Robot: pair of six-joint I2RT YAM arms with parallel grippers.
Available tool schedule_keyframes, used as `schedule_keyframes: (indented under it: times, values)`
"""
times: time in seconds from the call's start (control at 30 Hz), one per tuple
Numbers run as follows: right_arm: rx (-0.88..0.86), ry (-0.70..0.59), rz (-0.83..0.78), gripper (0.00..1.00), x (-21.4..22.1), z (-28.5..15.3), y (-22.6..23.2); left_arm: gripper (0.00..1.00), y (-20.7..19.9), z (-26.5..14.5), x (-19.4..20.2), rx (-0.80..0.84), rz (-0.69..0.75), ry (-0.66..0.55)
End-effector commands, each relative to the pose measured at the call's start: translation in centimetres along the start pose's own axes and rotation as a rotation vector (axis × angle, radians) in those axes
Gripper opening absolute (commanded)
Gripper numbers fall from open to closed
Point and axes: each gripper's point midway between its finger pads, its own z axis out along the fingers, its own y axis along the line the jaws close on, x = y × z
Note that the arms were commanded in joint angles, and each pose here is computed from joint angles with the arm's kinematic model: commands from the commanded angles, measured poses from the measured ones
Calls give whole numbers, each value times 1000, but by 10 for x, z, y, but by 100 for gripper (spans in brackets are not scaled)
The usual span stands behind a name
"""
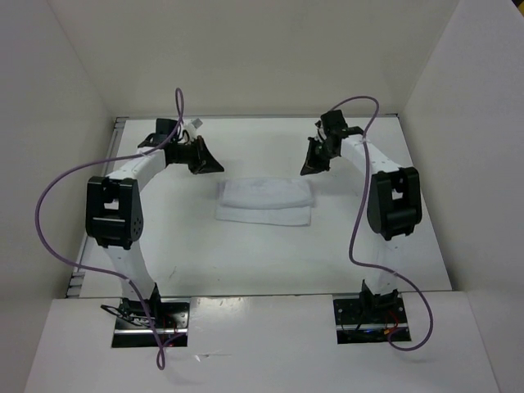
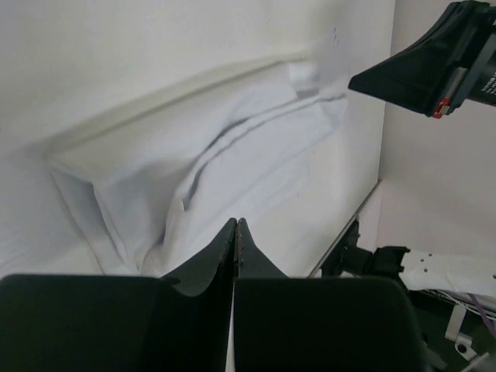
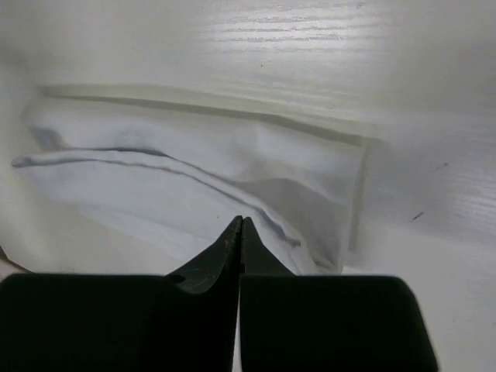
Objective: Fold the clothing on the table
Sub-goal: Fold the skirt
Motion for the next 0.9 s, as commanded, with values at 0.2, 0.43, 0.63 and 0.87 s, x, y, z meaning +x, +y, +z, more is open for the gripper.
schedule_keyframes:
  times: [0.2, 0.43, 0.63, 0.87]
  values:
    - [-134, 51, -123, 2, -8, 25, 62, 0, 19, 33, -25, 48, -5, 19]
    - [-172, 166, -185, 2, 34, 61, 93, 0, 45, 43, -6, -35, -32, 49]
    - [-229, 172, -220, 2, 36, 79, 113, 0, 60, 47, 3, -67, -49, 73]
    - [-232, 166, -222, 2, 21, 101, 118, 0, 77, 47, 21, -125, -76, 103]
